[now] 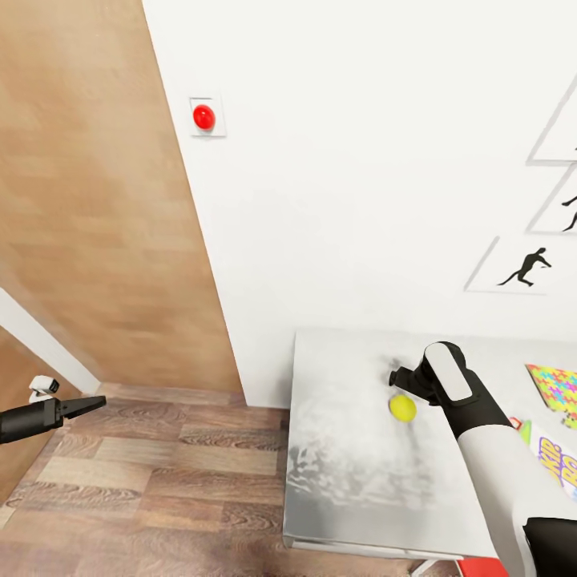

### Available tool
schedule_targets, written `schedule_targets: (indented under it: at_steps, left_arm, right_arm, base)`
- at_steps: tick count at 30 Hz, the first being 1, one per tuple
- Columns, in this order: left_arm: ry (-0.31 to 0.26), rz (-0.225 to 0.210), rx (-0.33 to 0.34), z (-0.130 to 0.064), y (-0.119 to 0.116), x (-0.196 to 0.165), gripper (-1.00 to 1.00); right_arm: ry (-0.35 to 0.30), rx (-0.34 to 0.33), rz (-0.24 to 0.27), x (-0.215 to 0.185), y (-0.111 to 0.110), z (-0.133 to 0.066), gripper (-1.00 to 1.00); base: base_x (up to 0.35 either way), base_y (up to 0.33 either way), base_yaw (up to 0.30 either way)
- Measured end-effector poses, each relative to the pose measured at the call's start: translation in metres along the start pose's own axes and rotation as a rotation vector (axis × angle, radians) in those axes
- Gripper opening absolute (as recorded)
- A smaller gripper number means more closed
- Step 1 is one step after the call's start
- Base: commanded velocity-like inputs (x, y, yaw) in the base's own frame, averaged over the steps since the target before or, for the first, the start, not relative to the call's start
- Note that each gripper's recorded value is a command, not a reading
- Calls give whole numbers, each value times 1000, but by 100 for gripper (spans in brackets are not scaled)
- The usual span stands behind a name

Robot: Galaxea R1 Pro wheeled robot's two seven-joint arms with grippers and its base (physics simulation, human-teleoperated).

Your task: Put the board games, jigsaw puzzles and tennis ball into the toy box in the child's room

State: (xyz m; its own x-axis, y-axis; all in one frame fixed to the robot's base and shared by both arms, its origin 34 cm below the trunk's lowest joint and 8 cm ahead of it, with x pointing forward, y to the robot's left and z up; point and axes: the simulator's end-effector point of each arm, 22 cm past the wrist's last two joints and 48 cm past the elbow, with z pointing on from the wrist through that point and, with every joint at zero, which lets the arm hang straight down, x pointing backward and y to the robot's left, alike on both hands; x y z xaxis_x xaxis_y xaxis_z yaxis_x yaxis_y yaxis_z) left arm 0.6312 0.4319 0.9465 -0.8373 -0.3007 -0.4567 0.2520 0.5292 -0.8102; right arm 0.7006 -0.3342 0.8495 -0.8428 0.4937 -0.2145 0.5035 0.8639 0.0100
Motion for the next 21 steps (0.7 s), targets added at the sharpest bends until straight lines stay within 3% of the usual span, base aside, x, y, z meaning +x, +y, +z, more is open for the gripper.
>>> schedule_targets:
  at_steps: [21]
  left_arm:
    - [17,-25,-10,5,13,9,100]
  right_arm:
    - [35,22,-12,12,-4,19,100]
  base:
    - [0,0,0]
